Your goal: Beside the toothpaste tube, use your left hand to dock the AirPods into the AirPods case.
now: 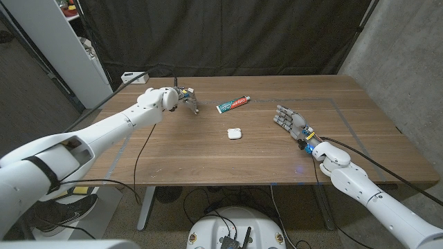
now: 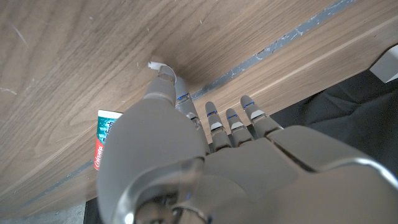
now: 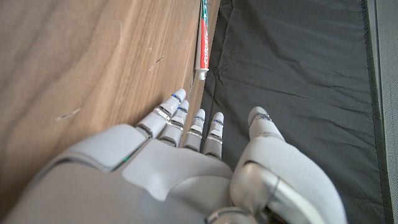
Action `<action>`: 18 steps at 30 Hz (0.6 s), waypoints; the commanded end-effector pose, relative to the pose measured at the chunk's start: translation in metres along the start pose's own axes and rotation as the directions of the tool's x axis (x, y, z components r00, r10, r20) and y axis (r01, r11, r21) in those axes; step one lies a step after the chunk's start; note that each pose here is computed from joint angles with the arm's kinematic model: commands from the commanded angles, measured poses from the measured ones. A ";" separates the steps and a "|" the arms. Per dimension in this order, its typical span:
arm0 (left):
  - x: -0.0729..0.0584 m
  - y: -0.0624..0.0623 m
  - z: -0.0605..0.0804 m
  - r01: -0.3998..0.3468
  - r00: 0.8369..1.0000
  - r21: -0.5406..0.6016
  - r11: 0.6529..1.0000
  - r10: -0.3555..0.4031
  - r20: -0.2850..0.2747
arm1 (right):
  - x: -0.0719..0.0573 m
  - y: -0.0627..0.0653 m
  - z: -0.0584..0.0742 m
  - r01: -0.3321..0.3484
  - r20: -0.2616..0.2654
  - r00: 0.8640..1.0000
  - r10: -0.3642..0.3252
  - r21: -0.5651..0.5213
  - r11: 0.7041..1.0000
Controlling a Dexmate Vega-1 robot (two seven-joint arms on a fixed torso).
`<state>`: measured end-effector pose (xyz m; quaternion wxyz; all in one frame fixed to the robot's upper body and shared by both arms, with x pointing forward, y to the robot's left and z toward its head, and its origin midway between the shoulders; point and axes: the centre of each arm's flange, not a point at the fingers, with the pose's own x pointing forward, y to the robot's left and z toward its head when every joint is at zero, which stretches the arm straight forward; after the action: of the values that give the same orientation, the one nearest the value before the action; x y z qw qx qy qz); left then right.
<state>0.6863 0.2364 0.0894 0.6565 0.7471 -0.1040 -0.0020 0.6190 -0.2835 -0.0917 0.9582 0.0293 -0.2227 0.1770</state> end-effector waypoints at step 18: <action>-0.055 0.020 0.055 -0.017 0.998 -0.013 1.000 0.018 0.054 | 0.004 0.003 -0.007 -0.072 -0.020 0.997 0.073 0.016 0.997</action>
<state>0.6471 0.2131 0.0980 0.6618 0.7405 -0.1165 -0.0118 0.6197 -0.2761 -0.0931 0.9566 0.0257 -0.2136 0.1968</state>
